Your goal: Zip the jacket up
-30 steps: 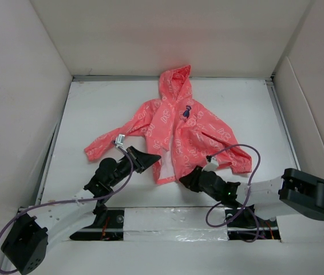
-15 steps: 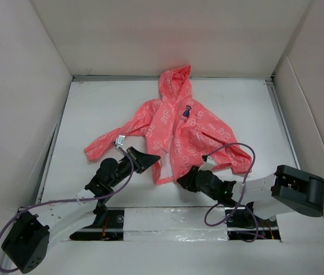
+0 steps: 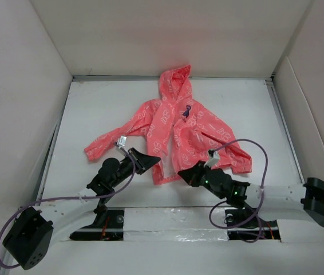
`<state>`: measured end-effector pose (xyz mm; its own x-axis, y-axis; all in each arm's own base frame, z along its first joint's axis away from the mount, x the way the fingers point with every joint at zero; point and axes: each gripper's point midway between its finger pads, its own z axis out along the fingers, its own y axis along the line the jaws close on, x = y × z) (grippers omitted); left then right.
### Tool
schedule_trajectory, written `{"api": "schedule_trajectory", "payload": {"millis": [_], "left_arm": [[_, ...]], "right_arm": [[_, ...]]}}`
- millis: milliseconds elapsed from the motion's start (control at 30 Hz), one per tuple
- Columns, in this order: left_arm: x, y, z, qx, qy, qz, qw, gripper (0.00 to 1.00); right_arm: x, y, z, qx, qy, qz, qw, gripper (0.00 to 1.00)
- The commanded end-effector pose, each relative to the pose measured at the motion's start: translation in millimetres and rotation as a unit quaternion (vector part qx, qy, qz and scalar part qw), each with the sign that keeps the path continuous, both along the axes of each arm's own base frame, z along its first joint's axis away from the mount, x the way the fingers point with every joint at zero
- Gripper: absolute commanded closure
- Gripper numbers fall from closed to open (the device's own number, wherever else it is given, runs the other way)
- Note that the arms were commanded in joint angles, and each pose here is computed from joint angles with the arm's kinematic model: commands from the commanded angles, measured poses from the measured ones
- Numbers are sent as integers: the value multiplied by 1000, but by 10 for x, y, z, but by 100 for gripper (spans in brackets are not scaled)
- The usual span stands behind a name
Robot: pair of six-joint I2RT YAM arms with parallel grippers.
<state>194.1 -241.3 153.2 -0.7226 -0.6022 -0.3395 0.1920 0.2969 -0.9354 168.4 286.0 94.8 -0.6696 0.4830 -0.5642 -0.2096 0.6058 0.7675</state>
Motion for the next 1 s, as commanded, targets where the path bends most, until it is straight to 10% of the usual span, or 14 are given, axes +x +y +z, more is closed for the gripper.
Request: {"api": "schedule_trajectory", "payload": {"millis": [0, 233, 400, 633, 967], "left_arm": [[41, -49, 327, -19, -56, -5, 998, 100], [118, -43, 540, -22, -88, 2, 996, 100], [93, -10, 514, -22, -85, 5, 996, 100], [73, 38, 480, -34, -80, 10, 996, 100], [176, 140, 660, -29, -105, 47, 993, 100]], "right_arm": [[101, -9, 563, 15, -76, -3, 997, 100], [190, -70, 1672, 116, -216, 87, 965, 100], [531, -144, 1015, 106, -155, 76, 979, 100], [248, 220, 1496, 269, -230, 262, 898, 100], [151, 367, 1934, 273, -317, 304, 856, 100]]}}
